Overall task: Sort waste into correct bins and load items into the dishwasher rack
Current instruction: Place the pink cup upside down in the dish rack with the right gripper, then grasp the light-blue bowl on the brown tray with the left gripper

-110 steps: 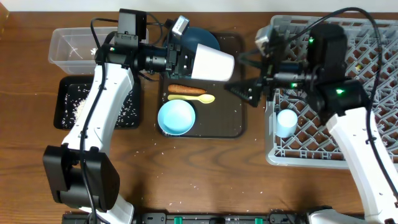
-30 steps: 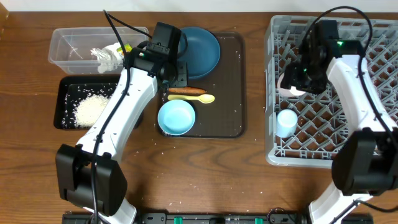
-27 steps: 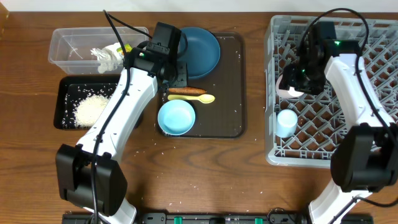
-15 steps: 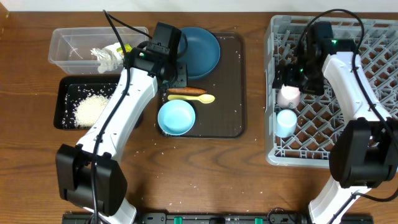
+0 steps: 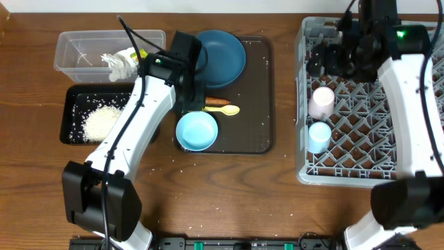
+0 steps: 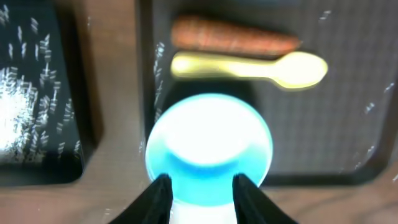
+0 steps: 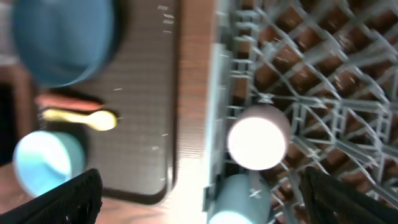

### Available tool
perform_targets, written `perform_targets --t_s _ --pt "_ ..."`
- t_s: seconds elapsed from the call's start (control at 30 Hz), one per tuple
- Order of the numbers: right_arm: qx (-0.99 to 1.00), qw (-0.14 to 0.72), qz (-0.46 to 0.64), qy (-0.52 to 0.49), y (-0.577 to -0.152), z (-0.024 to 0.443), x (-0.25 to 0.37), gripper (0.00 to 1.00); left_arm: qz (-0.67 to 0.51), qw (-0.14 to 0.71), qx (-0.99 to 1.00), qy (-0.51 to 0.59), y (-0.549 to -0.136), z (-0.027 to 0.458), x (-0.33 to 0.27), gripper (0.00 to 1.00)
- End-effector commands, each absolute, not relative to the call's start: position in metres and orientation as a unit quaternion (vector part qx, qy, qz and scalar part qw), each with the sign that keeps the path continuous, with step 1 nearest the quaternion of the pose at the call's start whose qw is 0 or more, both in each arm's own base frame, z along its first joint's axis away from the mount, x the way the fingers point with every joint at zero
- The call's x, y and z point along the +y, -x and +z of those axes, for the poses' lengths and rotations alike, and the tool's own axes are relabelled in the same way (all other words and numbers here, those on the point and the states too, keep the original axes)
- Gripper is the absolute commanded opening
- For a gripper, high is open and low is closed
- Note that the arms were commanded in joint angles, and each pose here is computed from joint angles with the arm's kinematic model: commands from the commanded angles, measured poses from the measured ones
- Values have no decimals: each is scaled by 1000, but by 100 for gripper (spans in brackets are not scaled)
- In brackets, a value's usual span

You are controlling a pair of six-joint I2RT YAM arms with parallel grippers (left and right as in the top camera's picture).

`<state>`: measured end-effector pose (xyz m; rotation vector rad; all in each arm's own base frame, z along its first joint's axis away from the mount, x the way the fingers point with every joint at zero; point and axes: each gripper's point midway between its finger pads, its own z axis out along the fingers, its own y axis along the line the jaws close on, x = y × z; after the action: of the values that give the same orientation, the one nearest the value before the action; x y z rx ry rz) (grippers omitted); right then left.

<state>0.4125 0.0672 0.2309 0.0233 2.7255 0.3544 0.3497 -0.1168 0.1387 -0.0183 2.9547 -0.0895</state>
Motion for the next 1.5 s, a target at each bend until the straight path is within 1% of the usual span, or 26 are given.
perform_targets --t_s 0.0,0.1,0.27,0.37,0.67,1.1,1.47 --pt "965 210 149 41 -406 247 95 99 -20 72 997 -3 -331 144 -114 35" --pt "965 206 151 53 -404 244 106 99 -14 54 998 -19 -318 141 -121 35" --pt "966 200 152 56 -402 238 109 99 -16 53 997 -50 -310 130 -142 37" --pt "968 193 151 55 -400 234 109 99 -17 52 997 -46 -307 124 -147 37" --pt "970 185 150 54 -398 228 108 99 -22 56 998 10 -308 106 -148 37" --pt "970 183 148 54 -397 227 109 98 -30 68 997 -15 -305 94 -166 37" --pt "970 185 148 58 -398 228 109 98 -42 87 995 -36 -307 94 -183 37"
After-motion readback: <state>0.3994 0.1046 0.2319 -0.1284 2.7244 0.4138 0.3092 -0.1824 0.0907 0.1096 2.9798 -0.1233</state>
